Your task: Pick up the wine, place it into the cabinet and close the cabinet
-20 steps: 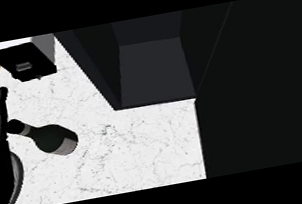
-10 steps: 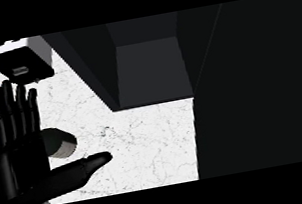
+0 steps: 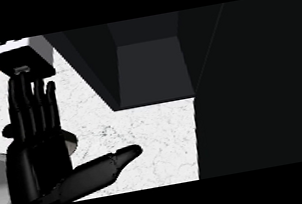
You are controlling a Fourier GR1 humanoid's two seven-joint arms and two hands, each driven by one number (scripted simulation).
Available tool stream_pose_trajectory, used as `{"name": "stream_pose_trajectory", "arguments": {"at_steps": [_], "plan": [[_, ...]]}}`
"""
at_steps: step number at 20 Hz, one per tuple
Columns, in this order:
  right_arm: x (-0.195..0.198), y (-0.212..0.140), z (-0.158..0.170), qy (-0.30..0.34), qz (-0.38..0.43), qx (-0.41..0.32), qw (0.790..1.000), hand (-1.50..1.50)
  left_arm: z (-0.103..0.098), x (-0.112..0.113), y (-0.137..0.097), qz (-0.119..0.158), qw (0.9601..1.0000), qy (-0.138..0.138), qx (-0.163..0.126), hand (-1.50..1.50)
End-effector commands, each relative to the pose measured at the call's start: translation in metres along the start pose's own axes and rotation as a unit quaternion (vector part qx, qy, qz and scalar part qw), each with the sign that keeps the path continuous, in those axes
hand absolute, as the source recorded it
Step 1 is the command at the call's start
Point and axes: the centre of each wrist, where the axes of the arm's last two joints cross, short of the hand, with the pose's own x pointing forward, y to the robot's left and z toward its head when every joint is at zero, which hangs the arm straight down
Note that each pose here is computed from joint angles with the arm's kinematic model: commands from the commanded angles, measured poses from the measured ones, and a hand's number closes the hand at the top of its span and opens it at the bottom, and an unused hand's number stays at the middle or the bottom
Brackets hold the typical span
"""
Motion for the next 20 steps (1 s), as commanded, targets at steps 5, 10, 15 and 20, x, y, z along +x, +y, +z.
{"name": "stream_pose_trajectory", "arguments": {"at_steps": [5,10,15,20], "plan": [[0.01,0.004,0.007,0.004,0.004,0.006,1.0,-1.5,-0.006,0.014,-0.012,0.013,0.9997,-0.009,0.018,-1.5],[0.041,0.011,-0.001,-0.005,-0.005,0.005,1.0,-1.5,0.017,0.037,-0.001,0.013,0.9991,-0.003,0.04,-1.5],[0.04,-0.004,-0.005,-0.006,0.001,0.002,1.0,-1.5,-0.007,0.049,-0.01,0.0,0.9983,-0.004,0.057,-1.5],[0.048,0.004,-0.009,-0.012,0.0,-0.005,1.0,-1.5,0.008,0.049,0.007,-0.013,0.9972,0.004,0.074,-1.5]]}}
